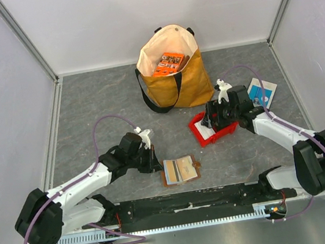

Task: Put the credit cards into the card holder
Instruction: Move the storage box to the center of the board.

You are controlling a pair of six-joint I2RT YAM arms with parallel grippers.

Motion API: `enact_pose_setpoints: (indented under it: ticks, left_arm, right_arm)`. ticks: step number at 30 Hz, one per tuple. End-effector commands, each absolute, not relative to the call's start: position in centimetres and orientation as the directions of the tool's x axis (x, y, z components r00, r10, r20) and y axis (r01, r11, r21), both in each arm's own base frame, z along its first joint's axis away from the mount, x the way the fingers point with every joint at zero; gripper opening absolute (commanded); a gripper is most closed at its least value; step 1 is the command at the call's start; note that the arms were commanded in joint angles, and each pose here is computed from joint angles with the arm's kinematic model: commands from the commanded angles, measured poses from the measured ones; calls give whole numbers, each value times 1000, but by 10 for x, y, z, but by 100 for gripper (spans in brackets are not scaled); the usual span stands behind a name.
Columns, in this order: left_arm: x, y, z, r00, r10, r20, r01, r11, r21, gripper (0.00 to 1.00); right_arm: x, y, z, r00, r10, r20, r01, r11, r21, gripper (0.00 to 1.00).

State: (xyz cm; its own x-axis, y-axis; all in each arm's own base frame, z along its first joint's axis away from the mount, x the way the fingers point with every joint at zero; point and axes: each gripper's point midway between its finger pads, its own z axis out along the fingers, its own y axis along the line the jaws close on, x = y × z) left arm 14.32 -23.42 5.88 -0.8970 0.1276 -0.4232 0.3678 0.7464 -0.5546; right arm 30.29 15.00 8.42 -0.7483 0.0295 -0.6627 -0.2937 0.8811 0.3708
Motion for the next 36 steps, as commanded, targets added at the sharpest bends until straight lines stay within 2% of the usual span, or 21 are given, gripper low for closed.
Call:
enact_pose_setpoints:
  ticks: [1,21,36]
  left_arm:
    - [143,-239,62,-882,143,-449,405,717,-567,2]
    - [148,-243,63,-882,137,-451,402,718,-569,2]
    - [149,-245,61,-884,143,-446,404,715,-571,2]
  right_arm:
    - [310,162,96,-718,19,-696,-357,848,392,89]
    - [303,179,74,-756,-60,-652,-372,859,352,89]
    - [301,181,95,-728,-62,-682,-401,846,351,73]
